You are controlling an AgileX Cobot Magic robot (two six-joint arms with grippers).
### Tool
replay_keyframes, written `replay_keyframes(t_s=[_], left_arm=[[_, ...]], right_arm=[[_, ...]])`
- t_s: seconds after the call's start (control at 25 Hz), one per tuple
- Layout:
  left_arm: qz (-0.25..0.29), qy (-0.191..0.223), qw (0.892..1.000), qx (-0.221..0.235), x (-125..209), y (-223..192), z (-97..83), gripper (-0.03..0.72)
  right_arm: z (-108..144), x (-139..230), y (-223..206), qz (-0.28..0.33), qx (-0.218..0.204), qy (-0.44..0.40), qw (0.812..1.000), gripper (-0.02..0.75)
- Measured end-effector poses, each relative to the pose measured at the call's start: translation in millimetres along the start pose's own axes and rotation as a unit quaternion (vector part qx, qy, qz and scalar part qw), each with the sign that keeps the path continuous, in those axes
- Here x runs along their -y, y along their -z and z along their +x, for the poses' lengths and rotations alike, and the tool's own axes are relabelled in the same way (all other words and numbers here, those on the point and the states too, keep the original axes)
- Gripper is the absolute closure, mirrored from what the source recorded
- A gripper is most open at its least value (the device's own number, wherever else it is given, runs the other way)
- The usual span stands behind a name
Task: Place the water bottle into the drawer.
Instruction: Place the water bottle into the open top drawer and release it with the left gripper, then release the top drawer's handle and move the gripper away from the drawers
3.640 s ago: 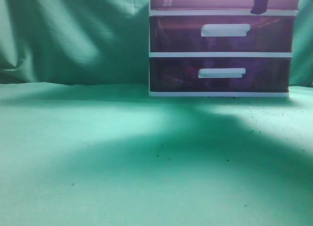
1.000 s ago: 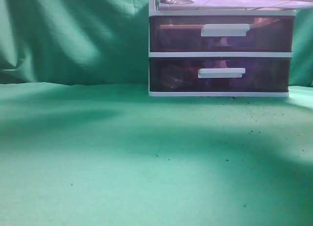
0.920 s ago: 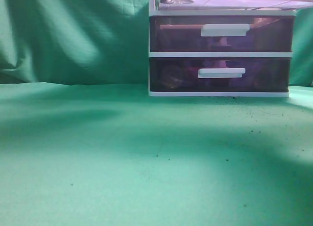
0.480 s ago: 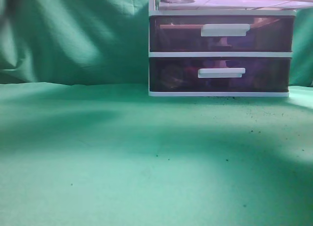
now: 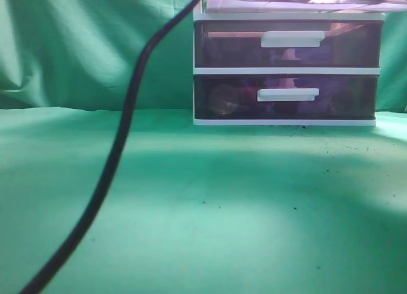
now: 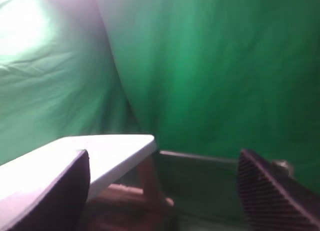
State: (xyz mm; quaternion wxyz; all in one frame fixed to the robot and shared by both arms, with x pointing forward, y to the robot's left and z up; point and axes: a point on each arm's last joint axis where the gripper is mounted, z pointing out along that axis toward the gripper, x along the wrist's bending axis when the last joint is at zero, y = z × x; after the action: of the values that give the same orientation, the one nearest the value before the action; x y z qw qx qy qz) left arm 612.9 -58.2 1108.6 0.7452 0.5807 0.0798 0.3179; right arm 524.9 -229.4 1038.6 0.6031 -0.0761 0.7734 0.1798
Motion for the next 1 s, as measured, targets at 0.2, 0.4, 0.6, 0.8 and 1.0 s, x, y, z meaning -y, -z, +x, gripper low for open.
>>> replay_keyframes(t_s=[0.2,0.4,0.6,0.8,1.0], left_arm=[[0.117,-0.038,0.992,-0.028,-20,5,10.9,0.182],[0.280,-0.041,0.950,-0.133,-55,29,24.7,0.574],[0.361,-0.035,0.909,-0.204,-122,68,28.1,0.688],[0.436,0.009,0.878,-0.197,-179,121,24.9,0.688],[0.460,0.053,0.871,-0.166,-177,175,4.0,0.688]], right_arm=[[0,0,0,-0.001,0.001,-0.003,1.000,0.648],[0,0,0,-0.001,0.001,-0.003,1.000,0.648],[0,0,0,0.001,0.003,0.017,1.000,0.648],[-9,4,-16,0.016,0.014,0.035,0.999,0.648],[-28,11,-50,0.026,0.025,0.037,0.999,0.648]])
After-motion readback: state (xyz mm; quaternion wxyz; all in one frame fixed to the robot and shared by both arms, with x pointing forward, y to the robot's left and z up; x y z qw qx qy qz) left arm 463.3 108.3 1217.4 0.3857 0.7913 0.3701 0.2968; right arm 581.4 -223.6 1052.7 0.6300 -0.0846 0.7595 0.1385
